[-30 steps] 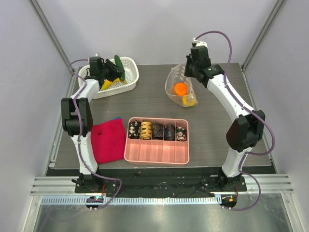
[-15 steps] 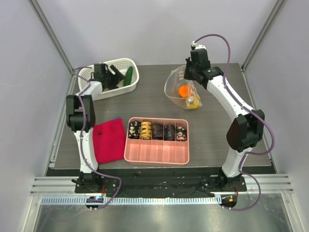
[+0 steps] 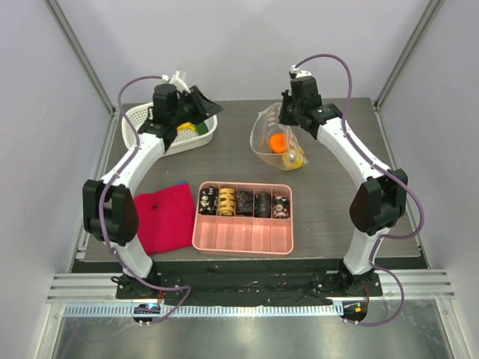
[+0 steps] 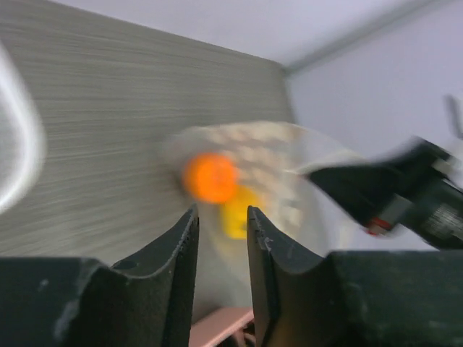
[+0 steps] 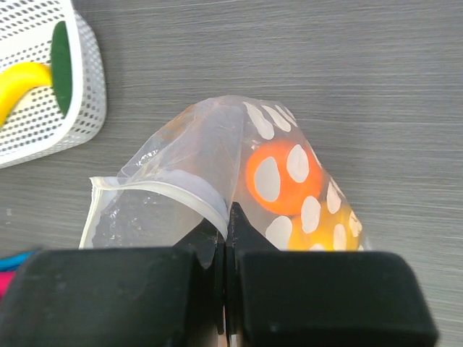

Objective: Open the zip-top bag and remove the fake food

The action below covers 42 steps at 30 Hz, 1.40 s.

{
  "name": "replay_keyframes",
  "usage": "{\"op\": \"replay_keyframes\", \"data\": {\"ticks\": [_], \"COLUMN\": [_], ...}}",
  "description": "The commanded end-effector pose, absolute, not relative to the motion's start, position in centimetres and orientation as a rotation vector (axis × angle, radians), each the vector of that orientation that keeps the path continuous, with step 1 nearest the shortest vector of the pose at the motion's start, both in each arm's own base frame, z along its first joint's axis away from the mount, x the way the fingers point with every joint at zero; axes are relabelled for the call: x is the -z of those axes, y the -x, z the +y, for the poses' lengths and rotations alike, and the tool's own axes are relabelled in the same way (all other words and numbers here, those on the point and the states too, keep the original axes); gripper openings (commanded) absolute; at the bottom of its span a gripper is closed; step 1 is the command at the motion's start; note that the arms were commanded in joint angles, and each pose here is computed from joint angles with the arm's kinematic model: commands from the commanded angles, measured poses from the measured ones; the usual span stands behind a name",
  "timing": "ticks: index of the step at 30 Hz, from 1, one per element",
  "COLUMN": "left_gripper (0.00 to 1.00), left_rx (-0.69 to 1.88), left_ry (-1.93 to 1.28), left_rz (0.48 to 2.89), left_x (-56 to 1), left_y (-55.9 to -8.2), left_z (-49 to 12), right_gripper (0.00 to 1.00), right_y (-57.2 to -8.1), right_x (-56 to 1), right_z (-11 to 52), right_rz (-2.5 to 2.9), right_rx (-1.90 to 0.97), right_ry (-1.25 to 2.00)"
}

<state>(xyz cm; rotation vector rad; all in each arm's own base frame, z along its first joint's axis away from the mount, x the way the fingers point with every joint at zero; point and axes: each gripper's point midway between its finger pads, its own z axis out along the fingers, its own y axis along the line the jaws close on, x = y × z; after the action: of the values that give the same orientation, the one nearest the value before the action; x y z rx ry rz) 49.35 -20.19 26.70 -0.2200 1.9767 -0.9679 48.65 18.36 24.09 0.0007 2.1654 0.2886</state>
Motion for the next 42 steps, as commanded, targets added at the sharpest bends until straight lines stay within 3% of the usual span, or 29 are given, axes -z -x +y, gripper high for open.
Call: {"op": "replay_keyframes", "data": {"ticks": [1, 9, 15, 23, 29, 33, 38, 40, 42], "left_gripper": [0.30, 0.21, 0.04, 0.01, 0.06, 0.15, 0.33, 0.36, 0.38], "left_rx": [1.314, 1.453, 1.359, 1.002, 0.797, 0.694, 0.825, 0.866, 0.932], "left_ry": [0.024, -0.085, 0.040, 0.222, 0.280, 0.239, 0.167, 0.165, 0.141], "left_rz": [1.880, 1.859, 1.912, 2.003, 2.088, 2.141, 2.154, 2.160, 2.167], "left_x": [-30.1, -29.7, -27.3, -21.9, -18.0, -16.7, -16.6, -16.0, -15.7], "left_y": [-44.9, -41.3, -43.0, -45.9, -48.3, -49.5, -49.3, -49.3, -48.8], "left_z": [-27.5, -35.1, -36.0, -34.9, -33.7, -32.6, -33.0, -32.6, -33.0], "right_gripper": [0.01, 0.01, 0.01, 0.01, 0.01, 0.01, 0.02, 0.09, 0.25], "right_y": [-49.5, -49.2, -48.9, -47.9, -47.8, -48.0, -48.1, -48.0, -47.6], "right_x": [-25.7, -26.6, -27.3, -27.9, -28.0, -29.5, -28.3, -27.4, -26.7], "right_z": [20.6, 23.0, 23.4, 24.8, 25.7, 27.7, 28.9, 29.0, 29.1], "right_rz": [2.109, 2.066, 2.046, 2.023, 1.996, 1.987, 2.025, 2.043, 2.063], "right_rx": [-0.438, -0.574, -0.574, -0.673, -0.779, -0.909, -0.955, -0.952, -0.953], "right_ry": [-0.062, -0.111, -0.145, -0.283, -0.343, -0.337, -0.310, -0.265, -0.219]}}
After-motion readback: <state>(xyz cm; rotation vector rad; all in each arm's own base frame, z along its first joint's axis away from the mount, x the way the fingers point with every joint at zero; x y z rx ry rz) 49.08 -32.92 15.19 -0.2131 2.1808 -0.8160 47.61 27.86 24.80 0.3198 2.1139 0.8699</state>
